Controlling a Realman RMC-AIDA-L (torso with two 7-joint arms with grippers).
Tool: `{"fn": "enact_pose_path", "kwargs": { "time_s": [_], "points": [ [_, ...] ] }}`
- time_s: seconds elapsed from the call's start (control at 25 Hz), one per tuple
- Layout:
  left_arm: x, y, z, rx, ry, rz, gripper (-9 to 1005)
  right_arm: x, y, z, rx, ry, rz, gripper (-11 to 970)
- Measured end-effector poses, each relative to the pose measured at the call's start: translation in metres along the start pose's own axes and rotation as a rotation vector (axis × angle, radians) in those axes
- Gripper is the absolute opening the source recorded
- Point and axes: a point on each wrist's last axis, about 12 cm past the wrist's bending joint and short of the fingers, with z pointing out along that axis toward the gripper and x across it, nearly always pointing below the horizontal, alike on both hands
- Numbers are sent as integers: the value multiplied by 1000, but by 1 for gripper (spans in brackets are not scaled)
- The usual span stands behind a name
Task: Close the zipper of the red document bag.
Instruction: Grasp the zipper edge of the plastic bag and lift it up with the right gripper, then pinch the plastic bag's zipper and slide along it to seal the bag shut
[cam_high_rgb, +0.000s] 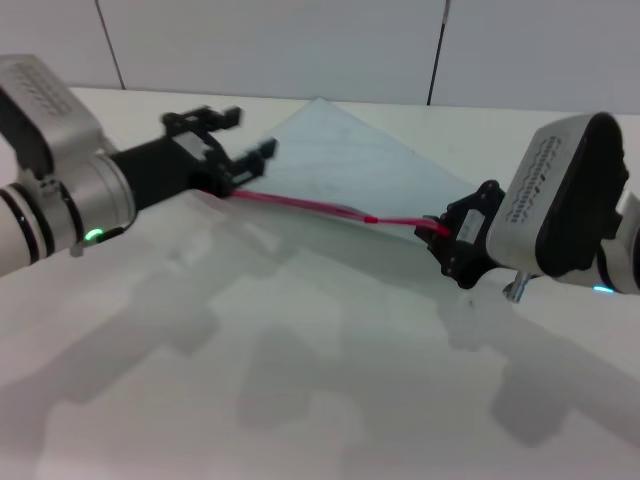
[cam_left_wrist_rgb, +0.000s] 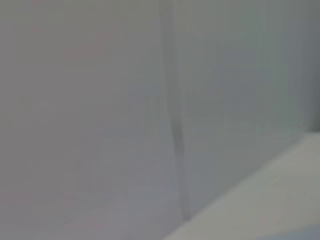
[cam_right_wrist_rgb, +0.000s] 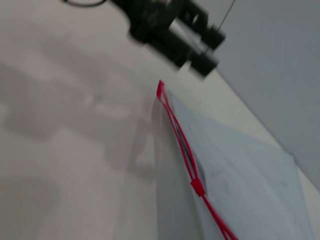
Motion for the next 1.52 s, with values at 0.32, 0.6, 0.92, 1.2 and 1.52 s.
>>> {"fn": "enact_pose_path", "kwargs": {
  "time_s": [0.32,0.6,0.92,1.2,1.52],
  "points": [
    [-16,-22,12,228,54,237,577,-9,-6,-6,5,-20,18,50],
    [-26,-30,11,303,5,356,574,-14,-6,-8,2,-41,29,48],
    [-22,-30,9,302,-6,462,570,-19,-8,-11,0,-54,23,47],
    [-19,-31,6,274,-68,527,567,-23,-8,-13,-10,-71,32,48],
    [-8,-36,0,247,-133,560,563,-23,-8,-13,-14,-73,29,47]
  ]
}}
